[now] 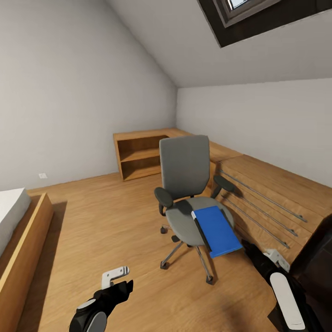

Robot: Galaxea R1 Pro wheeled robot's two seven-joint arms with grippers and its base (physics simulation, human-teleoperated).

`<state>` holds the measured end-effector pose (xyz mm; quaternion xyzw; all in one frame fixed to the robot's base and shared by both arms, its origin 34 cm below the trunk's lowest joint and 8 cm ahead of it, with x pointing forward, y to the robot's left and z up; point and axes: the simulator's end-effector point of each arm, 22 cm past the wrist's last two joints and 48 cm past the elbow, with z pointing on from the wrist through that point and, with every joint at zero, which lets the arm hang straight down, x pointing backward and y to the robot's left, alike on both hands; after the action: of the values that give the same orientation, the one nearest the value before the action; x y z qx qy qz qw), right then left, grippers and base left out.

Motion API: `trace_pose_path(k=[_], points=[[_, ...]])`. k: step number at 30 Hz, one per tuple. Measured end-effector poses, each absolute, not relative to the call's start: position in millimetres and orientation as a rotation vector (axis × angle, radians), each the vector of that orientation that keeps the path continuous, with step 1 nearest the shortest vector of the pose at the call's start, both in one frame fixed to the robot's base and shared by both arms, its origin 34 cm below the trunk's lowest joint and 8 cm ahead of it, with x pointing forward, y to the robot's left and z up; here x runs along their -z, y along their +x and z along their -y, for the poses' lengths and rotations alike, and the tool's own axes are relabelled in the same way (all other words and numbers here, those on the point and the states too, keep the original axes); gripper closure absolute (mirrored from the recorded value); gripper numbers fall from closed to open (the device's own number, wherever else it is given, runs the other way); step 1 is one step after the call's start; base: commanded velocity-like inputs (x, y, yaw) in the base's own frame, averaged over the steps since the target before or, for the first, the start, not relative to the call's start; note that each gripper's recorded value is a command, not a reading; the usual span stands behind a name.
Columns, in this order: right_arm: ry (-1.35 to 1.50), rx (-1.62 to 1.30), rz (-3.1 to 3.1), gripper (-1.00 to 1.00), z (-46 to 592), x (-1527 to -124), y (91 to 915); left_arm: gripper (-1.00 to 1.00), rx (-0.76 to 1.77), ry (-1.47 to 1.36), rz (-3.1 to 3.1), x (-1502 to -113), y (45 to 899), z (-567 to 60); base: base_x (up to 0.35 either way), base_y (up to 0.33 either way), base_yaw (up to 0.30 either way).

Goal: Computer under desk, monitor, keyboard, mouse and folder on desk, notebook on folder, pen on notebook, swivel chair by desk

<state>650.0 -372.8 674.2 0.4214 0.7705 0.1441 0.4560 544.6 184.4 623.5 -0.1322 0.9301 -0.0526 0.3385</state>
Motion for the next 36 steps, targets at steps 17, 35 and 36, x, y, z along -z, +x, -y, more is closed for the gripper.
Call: trace_pose_path(k=[17, 35, 36], points=[[1.006, -0.449, -1.883, -1.0, 363.1, -634.1, 648.7, -1.0, 0.13, -0.342, -2.423, -589.5, 539.0, -183.7, 0.0, 0.0, -0.029], [1.186, -0.544, -1.817, -1.0, 424.8, -513.9, 615.0, -1.0, 0.132, -0.34, -2.425, -551.5, 531.7, -182.7, 0.0, 0.0, 0.0], [1.184, -0.575, -1.814, -1.0, 422.6, -508.5, 618.3, -1.0, 0.132, -0.34, -2.425, -549.5, 531.3, -182.7, 0.0, 0.0, 0.0]])
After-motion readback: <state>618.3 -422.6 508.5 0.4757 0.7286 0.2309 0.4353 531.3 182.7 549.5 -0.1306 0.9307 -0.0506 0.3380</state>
